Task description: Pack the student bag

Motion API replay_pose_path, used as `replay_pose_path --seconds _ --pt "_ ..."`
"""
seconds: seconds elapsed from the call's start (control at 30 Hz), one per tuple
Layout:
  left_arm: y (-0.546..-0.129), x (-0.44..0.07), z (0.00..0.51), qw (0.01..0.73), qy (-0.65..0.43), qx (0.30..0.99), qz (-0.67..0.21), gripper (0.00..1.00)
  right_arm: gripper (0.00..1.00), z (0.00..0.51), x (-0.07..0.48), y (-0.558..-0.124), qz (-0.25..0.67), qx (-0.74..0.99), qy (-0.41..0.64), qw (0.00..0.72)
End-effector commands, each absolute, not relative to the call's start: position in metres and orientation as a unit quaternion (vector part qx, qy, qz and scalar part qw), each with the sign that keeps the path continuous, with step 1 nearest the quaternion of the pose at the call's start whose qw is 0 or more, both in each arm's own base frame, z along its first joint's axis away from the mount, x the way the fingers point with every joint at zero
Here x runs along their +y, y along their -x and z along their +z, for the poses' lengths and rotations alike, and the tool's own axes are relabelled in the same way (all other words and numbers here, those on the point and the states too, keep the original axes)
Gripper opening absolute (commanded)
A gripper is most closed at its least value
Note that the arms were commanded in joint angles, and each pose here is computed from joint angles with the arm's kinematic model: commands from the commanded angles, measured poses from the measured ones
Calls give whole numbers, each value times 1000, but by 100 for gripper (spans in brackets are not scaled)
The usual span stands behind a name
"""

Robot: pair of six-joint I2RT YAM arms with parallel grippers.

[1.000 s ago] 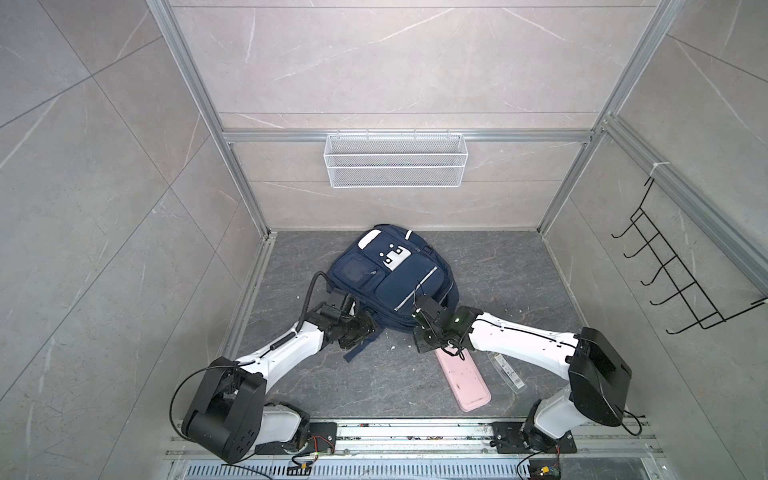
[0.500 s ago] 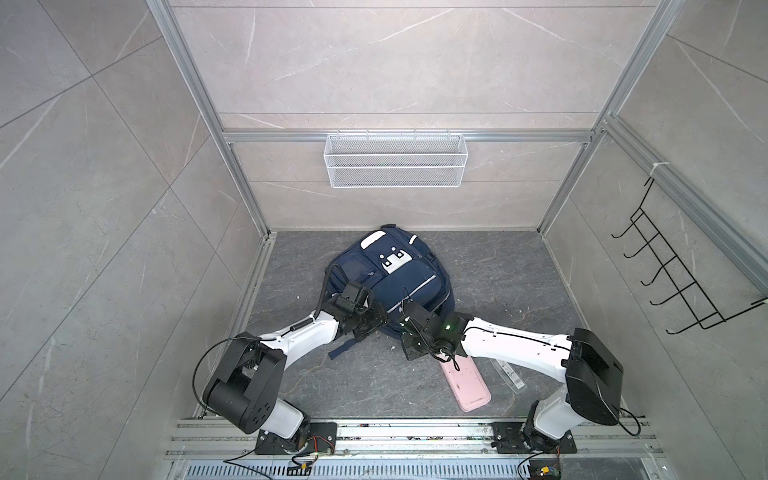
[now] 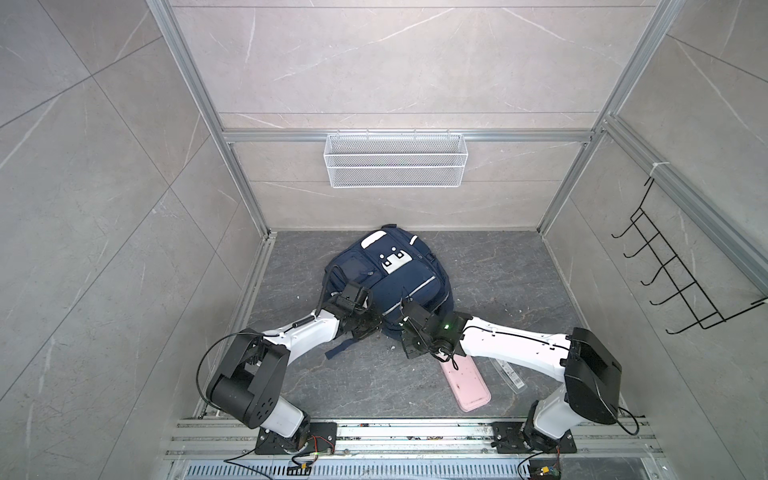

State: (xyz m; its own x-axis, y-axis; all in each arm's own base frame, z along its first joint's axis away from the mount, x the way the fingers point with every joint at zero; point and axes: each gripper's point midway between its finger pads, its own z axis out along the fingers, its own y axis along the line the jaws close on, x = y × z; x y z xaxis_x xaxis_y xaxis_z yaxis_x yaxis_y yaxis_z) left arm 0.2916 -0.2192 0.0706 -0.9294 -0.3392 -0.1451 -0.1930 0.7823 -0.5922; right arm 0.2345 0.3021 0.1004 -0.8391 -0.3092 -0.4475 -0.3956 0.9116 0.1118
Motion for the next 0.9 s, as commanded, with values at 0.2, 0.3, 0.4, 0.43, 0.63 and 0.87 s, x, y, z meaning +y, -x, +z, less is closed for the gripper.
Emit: replay_pose_path --seconds 0.2,0.3,0.4,0.43,0.63,0.87 --pt "-305 -152 92 177 170 931 -271 0 0 118 176 -278 36 969 69 235" --pt "-308 -142 94 182 176 930 -268 0 0 118 182 -277 53 970 70 226" --pt "-313 -144 92 182 176 929 -269 0 0 110 191 -275 73 972 69 213" --pt "-315 -145 92 182 177 929 -271 0 0 109 192 -274 77 972 67 212" --pt "-335 -151 94 186 173 928 -274 0 0 113 192 -270 85 971 64 216" --pt "-371 -158 98 192 178 924 -278 1 0 117 212 -258 100 968 81 217"
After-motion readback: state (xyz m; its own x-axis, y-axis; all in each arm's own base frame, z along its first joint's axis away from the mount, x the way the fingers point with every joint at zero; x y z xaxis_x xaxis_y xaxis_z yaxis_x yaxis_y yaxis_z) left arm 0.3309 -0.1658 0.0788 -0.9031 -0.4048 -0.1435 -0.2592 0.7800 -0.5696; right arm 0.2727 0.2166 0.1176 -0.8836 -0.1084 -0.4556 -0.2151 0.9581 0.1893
